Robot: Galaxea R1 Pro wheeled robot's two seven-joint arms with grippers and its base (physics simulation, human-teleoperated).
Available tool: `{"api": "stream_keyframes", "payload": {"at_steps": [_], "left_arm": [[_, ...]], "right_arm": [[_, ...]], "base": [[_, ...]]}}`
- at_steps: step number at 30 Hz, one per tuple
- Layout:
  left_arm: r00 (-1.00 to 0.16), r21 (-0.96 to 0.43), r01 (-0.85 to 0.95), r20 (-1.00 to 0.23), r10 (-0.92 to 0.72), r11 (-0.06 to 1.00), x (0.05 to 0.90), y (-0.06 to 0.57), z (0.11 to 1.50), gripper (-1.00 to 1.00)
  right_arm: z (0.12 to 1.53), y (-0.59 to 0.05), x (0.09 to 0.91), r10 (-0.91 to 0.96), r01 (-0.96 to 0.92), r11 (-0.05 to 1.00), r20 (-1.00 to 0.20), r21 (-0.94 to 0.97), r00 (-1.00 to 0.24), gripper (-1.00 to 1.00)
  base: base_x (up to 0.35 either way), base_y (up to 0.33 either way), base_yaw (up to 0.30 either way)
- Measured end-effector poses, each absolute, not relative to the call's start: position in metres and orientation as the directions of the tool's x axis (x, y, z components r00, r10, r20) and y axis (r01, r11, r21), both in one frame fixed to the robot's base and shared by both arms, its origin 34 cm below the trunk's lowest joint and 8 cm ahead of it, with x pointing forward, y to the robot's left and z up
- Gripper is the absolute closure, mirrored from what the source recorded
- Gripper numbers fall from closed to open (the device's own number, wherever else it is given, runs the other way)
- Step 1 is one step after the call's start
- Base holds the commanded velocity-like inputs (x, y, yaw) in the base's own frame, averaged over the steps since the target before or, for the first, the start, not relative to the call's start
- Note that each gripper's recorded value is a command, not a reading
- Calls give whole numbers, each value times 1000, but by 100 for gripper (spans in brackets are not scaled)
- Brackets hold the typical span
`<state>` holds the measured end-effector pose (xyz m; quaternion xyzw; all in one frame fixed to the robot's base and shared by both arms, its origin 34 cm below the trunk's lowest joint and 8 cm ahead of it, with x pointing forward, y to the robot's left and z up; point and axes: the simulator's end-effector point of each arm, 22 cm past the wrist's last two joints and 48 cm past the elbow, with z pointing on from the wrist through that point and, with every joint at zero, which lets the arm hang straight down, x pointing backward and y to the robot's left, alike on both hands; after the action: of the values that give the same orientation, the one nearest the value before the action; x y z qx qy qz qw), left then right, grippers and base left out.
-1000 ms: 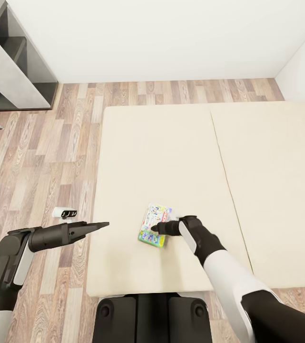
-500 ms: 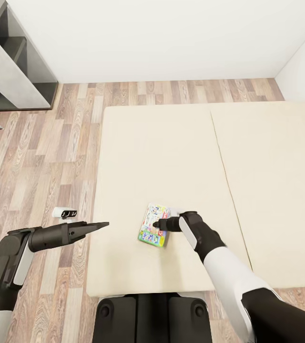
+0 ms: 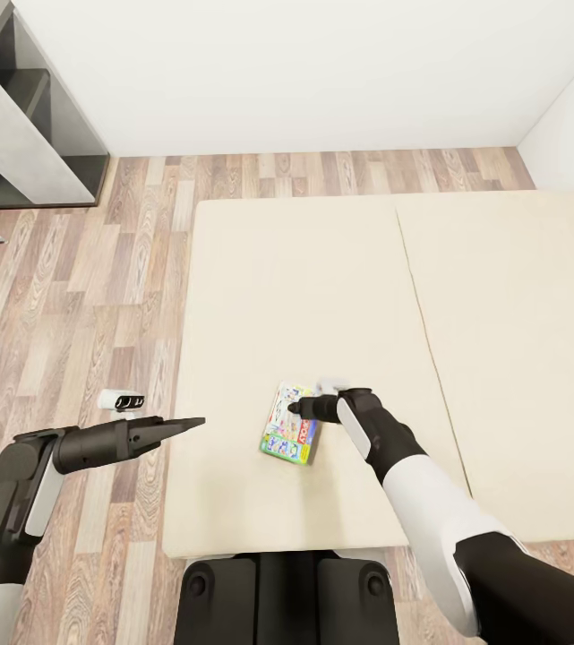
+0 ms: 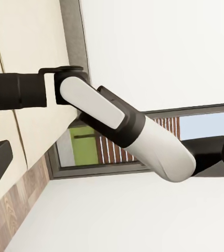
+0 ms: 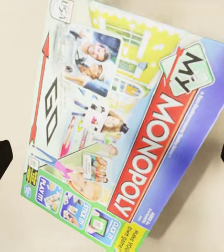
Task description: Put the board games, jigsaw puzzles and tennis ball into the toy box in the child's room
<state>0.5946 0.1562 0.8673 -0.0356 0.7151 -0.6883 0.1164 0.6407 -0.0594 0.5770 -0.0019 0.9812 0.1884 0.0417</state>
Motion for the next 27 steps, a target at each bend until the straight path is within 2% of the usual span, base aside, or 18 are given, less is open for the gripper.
{"api": "stream_keyframes", "payload": {"at_steps": [18, 27], "left_arm": [[-960, -991, 118, -130, -248, 65, 602, 168, 868, -100], [-960, -991, 117, -130, -248, 66, 602, 168, 868, -100]], "right_arm": [[576, -61, 660, 36, -32, 932, -179, 361, -983, -100], [561, -65, 645, 44, -23, 937, -183, 349, -982, -100]], "base": [[0, 0, 0], [0, 0, 0]]}}
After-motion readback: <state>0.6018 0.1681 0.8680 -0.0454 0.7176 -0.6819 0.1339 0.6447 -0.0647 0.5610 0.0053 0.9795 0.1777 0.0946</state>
